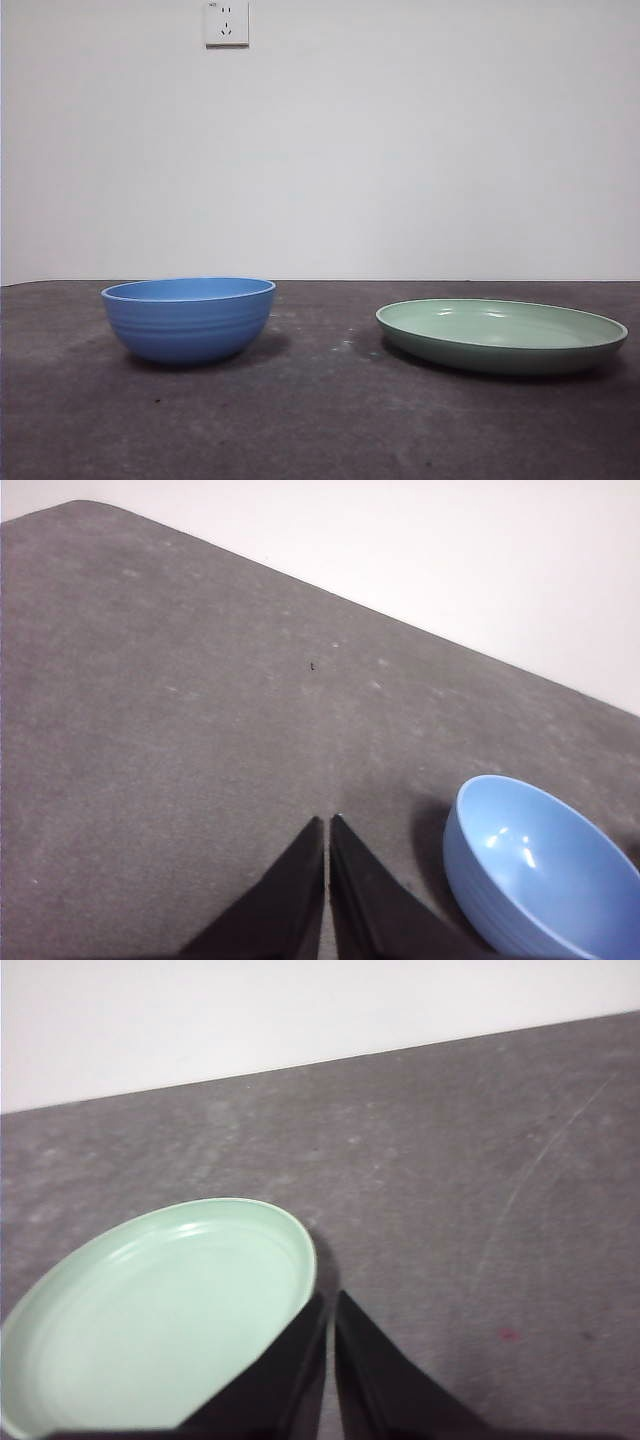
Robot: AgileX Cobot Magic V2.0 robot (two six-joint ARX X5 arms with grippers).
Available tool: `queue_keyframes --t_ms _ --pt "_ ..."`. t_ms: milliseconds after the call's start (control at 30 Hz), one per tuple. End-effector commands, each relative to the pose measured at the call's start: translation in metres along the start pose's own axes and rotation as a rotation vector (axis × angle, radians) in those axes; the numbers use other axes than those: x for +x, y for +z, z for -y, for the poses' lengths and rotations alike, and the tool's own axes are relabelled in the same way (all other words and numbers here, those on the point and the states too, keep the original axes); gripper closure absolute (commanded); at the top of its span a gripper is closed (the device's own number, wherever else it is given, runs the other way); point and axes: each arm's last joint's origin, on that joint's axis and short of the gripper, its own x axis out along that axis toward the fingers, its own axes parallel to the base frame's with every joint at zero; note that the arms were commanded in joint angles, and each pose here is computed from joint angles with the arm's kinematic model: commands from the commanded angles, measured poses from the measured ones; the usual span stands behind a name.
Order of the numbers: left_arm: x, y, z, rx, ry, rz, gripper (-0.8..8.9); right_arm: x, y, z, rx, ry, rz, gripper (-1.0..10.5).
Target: Pick up the blue bowl, put it on the green plate, put it on desk
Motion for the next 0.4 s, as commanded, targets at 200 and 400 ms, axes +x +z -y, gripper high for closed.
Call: queue_keyframes --t_ms 200,400 --pt "-0.005 0.012 0.006 -0.091 -0.046 0.008 8.03 -0.006 0.017 -0.006 0.099 0.045 0.049 9.4" --pt "-0.018 0.039 0.019 -0.099 -0.072 0.06 8.04 -0.02 0.05 -0.015 0.084 0.055 0.152 9.4"
